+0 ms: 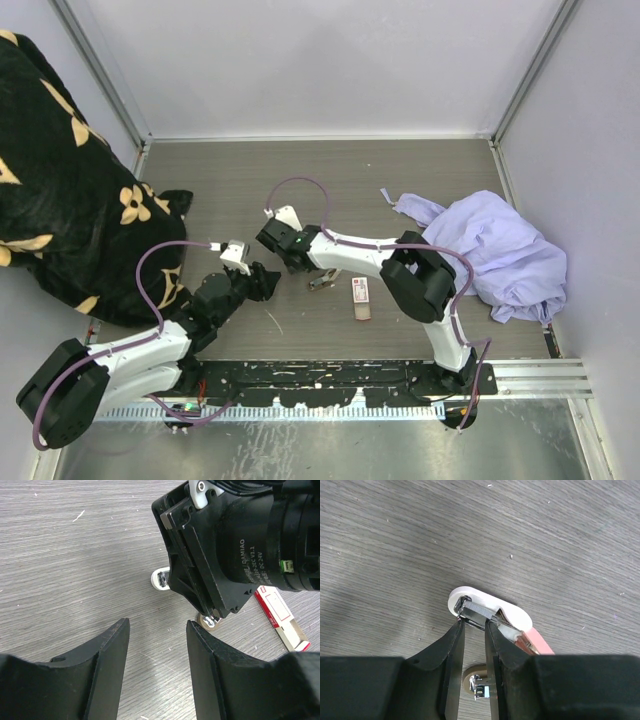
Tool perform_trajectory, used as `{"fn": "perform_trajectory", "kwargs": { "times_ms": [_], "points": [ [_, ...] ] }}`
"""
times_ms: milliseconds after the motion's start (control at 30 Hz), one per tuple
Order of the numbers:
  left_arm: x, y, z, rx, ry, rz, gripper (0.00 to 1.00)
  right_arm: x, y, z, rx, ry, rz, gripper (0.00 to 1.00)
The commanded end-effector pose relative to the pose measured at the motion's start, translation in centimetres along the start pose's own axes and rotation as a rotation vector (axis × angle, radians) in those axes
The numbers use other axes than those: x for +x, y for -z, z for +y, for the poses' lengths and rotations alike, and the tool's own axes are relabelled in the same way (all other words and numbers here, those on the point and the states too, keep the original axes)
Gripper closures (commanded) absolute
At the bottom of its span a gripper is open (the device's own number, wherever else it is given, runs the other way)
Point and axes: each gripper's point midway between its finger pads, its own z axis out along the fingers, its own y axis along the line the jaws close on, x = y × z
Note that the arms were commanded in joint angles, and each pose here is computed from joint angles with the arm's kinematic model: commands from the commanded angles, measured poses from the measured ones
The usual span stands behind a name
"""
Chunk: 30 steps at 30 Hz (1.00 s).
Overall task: Load the staples into the stapler
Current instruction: Install the staple into the stapler.
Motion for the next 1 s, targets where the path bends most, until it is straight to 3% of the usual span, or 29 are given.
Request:
{"fn": "perform_trajectory", "kwargs": {
  "times_ms": [0,533,967],
  "points": [
    [-2.3,-0.4,-1.1,0.032,0.005,-0.063,0.49,-4.0,2.7,0.5,-0.040,-0.024,-0.101,0.71],
    [-3.3,-0.8,-1.8,0.029,0.039,-0.045,0.45,-6.1,6.4,-1.6,-0.078,-0.091,-0.161,0.67],
    [-4.2,-5.3,-7.1,0.243,0.082,0.118,0.30,-2.8,6.8,-7.7,-0.214,-0.297,-0.133,0.48]
  ]
}}
